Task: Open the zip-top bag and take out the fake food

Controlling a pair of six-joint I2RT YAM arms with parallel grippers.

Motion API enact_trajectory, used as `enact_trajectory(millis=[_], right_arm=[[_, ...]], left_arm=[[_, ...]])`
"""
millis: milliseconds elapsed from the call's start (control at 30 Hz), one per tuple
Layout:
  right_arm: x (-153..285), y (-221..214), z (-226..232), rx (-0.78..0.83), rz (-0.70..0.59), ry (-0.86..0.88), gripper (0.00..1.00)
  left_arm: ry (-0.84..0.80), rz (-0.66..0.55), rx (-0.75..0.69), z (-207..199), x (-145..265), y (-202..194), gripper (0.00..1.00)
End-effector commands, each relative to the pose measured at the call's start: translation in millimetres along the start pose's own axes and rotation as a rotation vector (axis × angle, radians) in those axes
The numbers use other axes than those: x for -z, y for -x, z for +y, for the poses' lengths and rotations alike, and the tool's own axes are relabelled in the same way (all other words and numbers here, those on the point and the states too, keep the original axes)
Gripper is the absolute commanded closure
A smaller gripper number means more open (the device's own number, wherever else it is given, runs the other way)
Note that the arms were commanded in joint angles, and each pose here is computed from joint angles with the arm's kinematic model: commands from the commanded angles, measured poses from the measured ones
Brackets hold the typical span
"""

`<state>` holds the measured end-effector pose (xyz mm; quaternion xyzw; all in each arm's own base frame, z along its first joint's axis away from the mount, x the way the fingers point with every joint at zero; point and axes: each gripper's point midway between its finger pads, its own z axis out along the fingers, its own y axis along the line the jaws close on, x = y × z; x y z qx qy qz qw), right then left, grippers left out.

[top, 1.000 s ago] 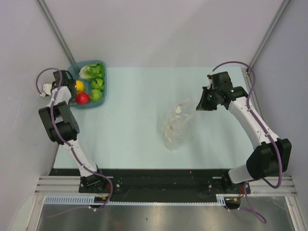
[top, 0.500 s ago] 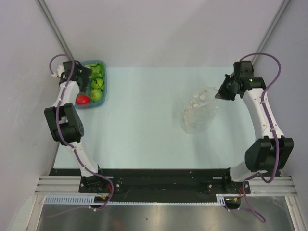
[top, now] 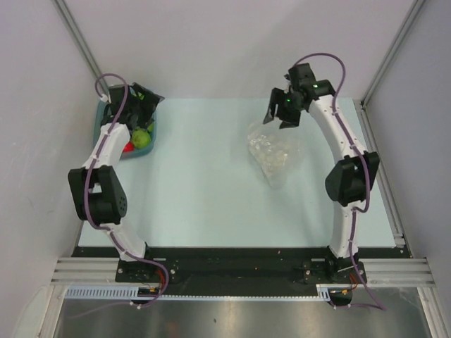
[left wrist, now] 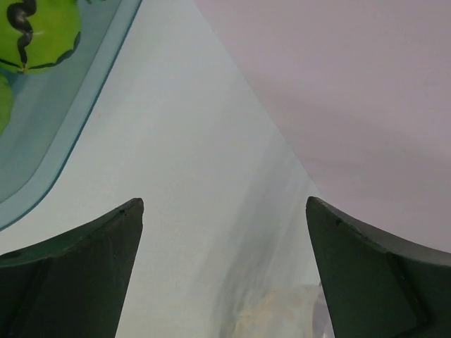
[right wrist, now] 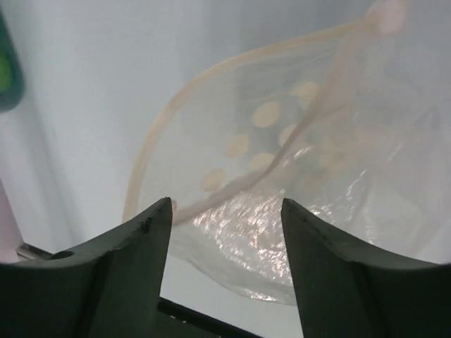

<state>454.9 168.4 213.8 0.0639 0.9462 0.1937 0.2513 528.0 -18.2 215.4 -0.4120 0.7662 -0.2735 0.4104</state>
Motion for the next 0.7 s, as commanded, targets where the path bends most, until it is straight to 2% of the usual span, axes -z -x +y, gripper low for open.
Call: enact_trajectory(millis=[0, 67, 133, 167, 233, 267, 300, 333, 367, 400, 433, 467, 500, 533, 567, 600, 633, 667], right_arm=[[30.9, 8.9, 45.6, 0.051, -0.02, 0.075, 0.23], [47.6, 6.9, 43.5, 0.083, -0.053, 0.041, 0.14], [50.5, -15.7, 32.5, 0.112, -0.015, -0.019, 0.04], [71.5, -22.1, 34.0, 0.131, -0.041, -0.019, 0.0], [71.6, -57.2, 24.2, 0.177, -0.001, -0.072, 0.0], [97.2, -66.5, 26.4, 0.186, -0.041, -0.052, 0.0], [103.7, -78.4, 25.7, 0.174, -0.041, -0.051, 0.0], [93.6, -112.6, 16.3, 0.173, 0.041, -0.057, 0.0], [120.0, -123.6, 19.7, 0.171, -0.01, -0.009, 0.0], [123.0, -129.6, 21.8, 0.169, -0.04, 0.026, 0.0], [115.3, -160.2, 10.6, 0.136, 0.02, 0.041, 0.0], [123.0, -168.5, 11.0, 0.126, 0.005, 0.067, 0.0], [144.5, -173.5, 12.8, 0.125, -0.061, 0.121, 0.0], [151.1, -181.8, 15.0, 0.115, -0.075, 0.159, 0.0], [147.4, -197.5, 9.4, 0.11, -0.06, 0.166, 0.0], [173.4, -196.7, 19.6, 0.123, -0.147, 0.261, 0.0], [185.0, -200.2, 26.5, 0.137, -0.172, 0.321, 0.0], [200.3, -202.6, 34.6, 0.137, -0.207, 0.392, 0.0]], left_arm=[[-0.183, -0.091, -0.133, -75.6, 63.8, 9.9, 0.0], [-0.221, -0.065, -0.207, -94.4, 76.6, -16.6, 0.0], [-0.253, -0.008, -0.275, -111.5, 93.1, -51.3, 0.0], [-0.268, 0.012, -0.321, -119.1, 100.7, -63.5, 0.0], [-0.306, 0.113, -0.393, -132.1, 122.2, -114.0, 0.0], [-0.303, 0.162, -0.413, -130.1, 131.6, -134.2, 0.0], [-0.325, 0.209, -0.43, -132.5, 141.9, -154.9, 0.0], [-0.379, 0.281, -0.466, -135.9, 167.2, -192.9, 0.0], [-0.425, 0.303, -0.488, -140.6, 181.6, -210.7, 0.0], [-0.447, 0.316, -0.511, -139.3, 193.6, -227.3, 0.0], [-0.463, 0.393, -0.561, -124.6, 213.1, -270.1, 0.0], [-0.53, 0.386, -0.55, -130.7, 238.7, -276.9, 0.0], [-0.573, 0.418, -0.568, -126.7, 263.7, -303.1, 0.0], [-0.566, 0.469, -0.578, -103.2, 268.8, -324.0, 0.0], [-0.65, 0.445, -0.509, -114.5, 293.3, -320.2, 0.0], [-0.714, 0.499, -0.494, -111.1, 315.4, -337.1, 0.0], [-0.727, 0.533, -0.486, -92.1, 316.5, -350.5, 0.0], [-0.891, 0.538, -0.377, -115.2, 354.8, -337.5, 0.0]])
